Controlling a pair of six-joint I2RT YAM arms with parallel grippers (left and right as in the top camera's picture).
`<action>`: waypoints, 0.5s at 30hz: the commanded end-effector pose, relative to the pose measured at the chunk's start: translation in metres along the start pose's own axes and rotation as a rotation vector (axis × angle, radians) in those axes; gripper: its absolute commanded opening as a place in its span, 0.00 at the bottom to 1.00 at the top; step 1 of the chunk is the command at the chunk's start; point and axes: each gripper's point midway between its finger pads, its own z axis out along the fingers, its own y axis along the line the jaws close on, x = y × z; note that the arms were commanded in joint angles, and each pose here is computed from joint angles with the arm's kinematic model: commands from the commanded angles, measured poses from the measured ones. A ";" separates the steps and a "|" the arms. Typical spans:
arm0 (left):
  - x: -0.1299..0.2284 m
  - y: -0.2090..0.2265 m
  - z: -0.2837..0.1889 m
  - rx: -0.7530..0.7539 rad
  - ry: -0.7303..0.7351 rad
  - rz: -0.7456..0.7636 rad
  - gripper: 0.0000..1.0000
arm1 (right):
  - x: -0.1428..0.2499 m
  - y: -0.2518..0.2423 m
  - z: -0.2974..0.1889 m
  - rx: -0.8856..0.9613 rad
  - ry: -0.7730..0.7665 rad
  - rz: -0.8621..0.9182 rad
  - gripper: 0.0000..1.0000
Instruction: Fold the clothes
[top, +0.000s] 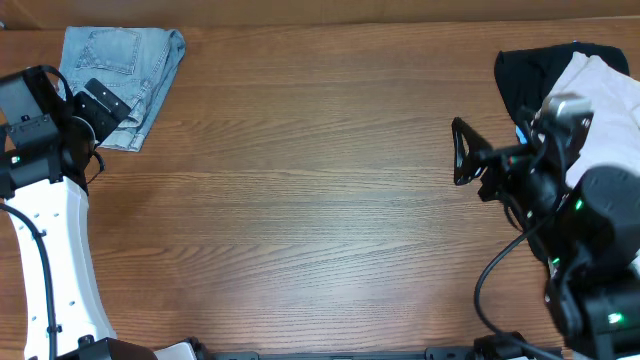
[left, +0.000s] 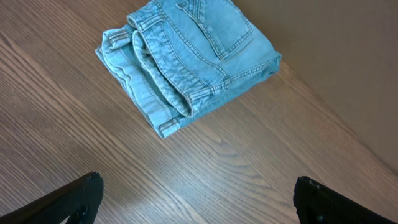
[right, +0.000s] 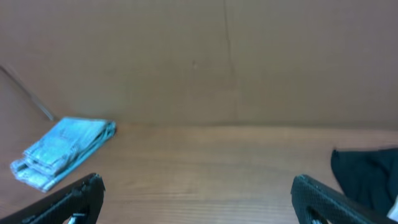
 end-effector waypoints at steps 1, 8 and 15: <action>0.003 -0.003 0.002 0.009 0.010 0.028 1.00 | 0.030 -0.009 -0.003 0.019 -0.020 -0.071 1.00; 0.000 0.004 0.003 -0.005 0.005 0.014 1.00 | 0.097 -0.015 -0.010 -0.007 -0.082 -0.206 1.00; 0.006 -0.007 0.003 0.015 0.016 0.036 1.00 | 0.123 -0.019 -0.018 -0.013 -0.274 -0.228 1.00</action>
